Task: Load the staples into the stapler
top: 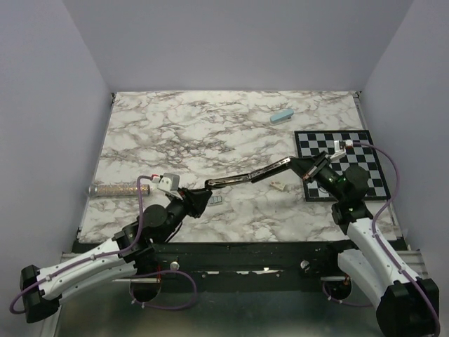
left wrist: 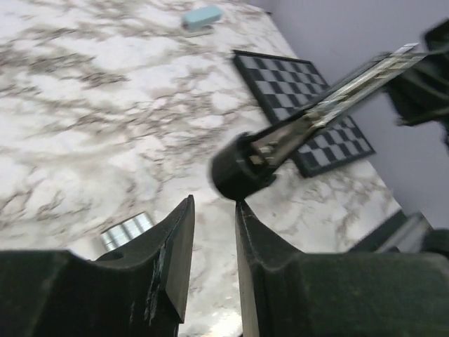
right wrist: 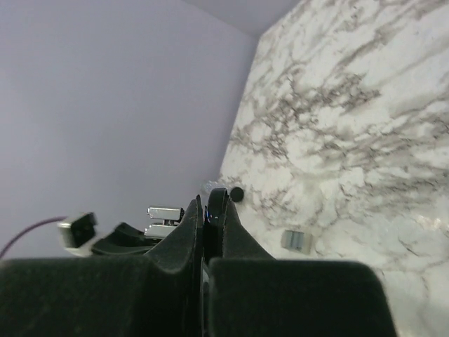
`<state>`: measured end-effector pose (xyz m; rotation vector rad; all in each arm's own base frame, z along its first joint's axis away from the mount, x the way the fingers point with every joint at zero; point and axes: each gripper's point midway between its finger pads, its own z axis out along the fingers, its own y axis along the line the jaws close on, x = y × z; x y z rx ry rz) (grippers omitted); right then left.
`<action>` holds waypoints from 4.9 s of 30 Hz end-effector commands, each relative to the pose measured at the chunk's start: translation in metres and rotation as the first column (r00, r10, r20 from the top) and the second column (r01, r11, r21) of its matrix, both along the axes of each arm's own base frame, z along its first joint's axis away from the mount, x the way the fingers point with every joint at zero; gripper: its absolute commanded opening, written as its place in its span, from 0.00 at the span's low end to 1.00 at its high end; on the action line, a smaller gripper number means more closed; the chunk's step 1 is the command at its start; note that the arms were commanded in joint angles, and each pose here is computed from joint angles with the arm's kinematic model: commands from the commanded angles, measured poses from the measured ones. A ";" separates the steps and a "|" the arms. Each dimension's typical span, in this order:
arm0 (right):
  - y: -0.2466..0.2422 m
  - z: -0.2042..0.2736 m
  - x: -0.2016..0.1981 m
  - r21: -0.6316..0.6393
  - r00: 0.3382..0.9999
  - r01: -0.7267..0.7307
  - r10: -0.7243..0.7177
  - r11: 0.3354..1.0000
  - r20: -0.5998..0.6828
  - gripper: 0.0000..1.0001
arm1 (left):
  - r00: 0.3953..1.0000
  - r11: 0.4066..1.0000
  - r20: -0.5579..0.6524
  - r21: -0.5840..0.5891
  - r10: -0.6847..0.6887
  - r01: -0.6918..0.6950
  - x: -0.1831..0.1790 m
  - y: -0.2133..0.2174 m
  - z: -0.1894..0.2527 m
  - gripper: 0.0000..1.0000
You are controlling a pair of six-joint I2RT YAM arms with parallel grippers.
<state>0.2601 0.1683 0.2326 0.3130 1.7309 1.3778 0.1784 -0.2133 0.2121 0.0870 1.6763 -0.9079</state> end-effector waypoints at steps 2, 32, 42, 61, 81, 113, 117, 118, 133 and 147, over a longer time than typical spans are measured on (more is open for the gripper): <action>0.007 0.090 -0.021 0.166 0.964 -0.121 0.076 0.979 0.254 0.01 | 0.959 0.961 -0.103 -0.054 0.263 -0.270 0.027 0.038 -0.039 0.00; -0.011 0.065 0.007 0.070 0.965 0.015 -0.033 0.997 0.262 0.01 | 0.980 0.972 0.086 -0.169 0.180 -0.163 0.005 0.055 0.062 0.81; -0.009 0.065 0.004 0.079 0.968 0.000 -0.020 0.997 0.252 0.01 | 0.969 0.964 0.095 -0.112 -0.229 0.239 -0.006 -0.063 0.083 0.71; 0.000 0.073 -0.015 0.173 0.964 -0.120 0.073 0.978 0.255 0.01 | 0.996 1.000 -0.080 0.000 -0.028 0.028 0.045 -0.049 -0.020 0.59; -0.005 0.043 -0.007 0.081 0.976 -0.050 0.031 0.995 0.214 0.01 | 0.849 0.869 0.287 0.372 -0.443 0.327 0.022 -0.094 0.068 0.94; -0.001 0.024 -0.019 0.065 0.982 -0.084 0.072 0.994 0.178 0.01 | 0.698 0.579 0.142 0.684 -0.702 0.443 0.047 -0.152 0.022 0.00; -0.002 0.009 -0.020 0.052 0.987 -0.072 0.064 0.996 0.150 0.34 | 0.705 0.506 0.083 0.755 -0.704 0.416 0.057 -0.137 0.009 0.00; -0.003 0.006 -0.020 0.040 0.986 -0.065 0.059 0.997 0.153 0.45 | 0.713 0.494 0.067 0.766 -0.698 0.412 0.061 -0.133 0.005 0.00; -0.029 -0.054 -0.015 -0.275 0.995 0.078 -0.058 0.958 0.080 0.83 | 0.704 0.202 -0.197 0.875 -0.682 0.440 0.103 -0.089 -0.069 0.00; -0.037 -0.067 -0.017 -0.409 0.993 0.082 -0.038 0.909 0.114 0.83 | 0.641 0.104 -0.382 0.803 -0.666 0.587 0.129 -0.090 -0.144 0.00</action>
